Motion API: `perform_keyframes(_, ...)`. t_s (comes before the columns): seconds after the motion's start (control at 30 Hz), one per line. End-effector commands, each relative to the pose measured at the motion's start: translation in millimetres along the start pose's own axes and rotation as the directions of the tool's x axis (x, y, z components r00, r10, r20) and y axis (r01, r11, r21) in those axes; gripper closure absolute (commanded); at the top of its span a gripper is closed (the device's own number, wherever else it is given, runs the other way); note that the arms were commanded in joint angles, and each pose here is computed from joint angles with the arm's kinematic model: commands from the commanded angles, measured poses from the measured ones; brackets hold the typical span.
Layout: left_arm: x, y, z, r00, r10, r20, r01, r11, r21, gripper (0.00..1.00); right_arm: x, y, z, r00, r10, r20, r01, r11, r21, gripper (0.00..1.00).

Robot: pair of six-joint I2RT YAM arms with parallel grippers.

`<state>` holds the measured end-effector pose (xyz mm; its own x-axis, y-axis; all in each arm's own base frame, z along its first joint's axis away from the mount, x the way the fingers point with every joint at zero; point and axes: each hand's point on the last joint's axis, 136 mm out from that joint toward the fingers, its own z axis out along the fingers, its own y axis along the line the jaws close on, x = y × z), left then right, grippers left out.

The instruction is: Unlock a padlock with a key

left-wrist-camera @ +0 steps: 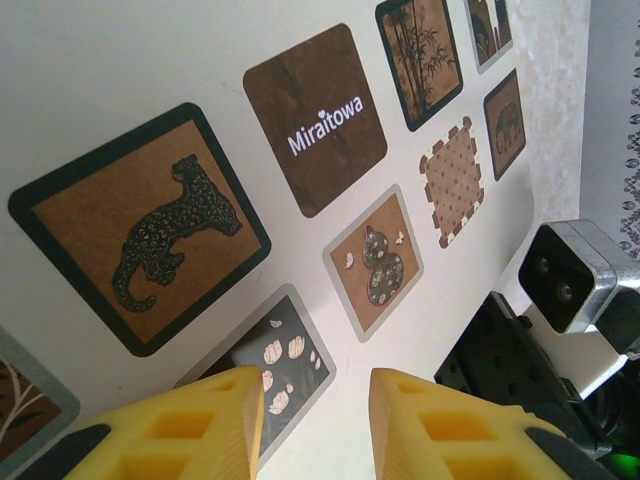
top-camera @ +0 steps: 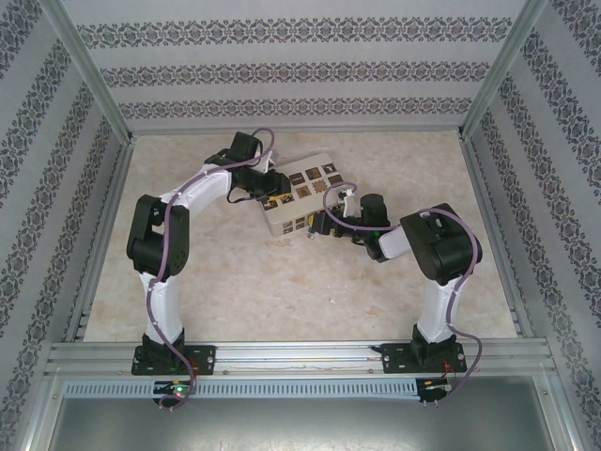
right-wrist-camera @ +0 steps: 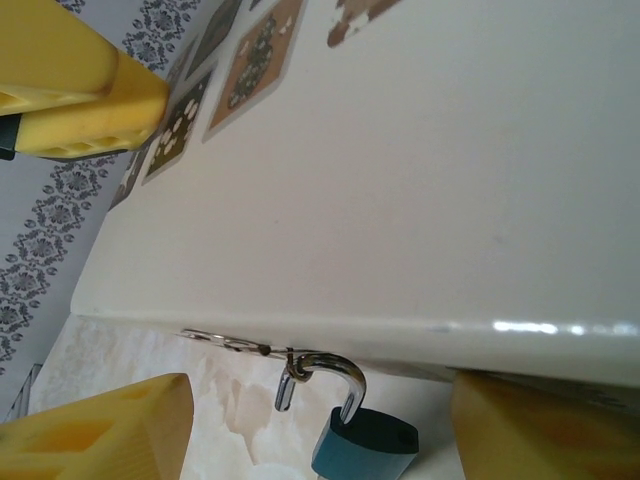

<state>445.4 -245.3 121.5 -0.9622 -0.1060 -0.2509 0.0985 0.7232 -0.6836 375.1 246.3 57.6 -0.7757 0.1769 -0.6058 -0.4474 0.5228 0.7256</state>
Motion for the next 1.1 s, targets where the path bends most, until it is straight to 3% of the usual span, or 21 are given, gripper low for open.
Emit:
perform_keyframes(0.0,8,3,7,0.999,0.013,-0.031,-0.013,1.0,-0.012,0.68,-3,13,8,1.0,-0.029,0.002,0.029,0.997,-0.067,0.32)
perform_keyframes(0.67,15,16,15,0.999,0.001,-0.046,-0.002,0.999,-0.034,0.68,-3,25,13,0.998,-0.056,-0.013,0.054,0.989,-0.138,0.47)
perform_keyframes(1.07,17,18,16,0.999,0.002,-0.048,-0.004,0.999,-0.042,0.69,6,26,10,0.998,-0.047,-0.032,0.042,0.988,-0.149,0.61)
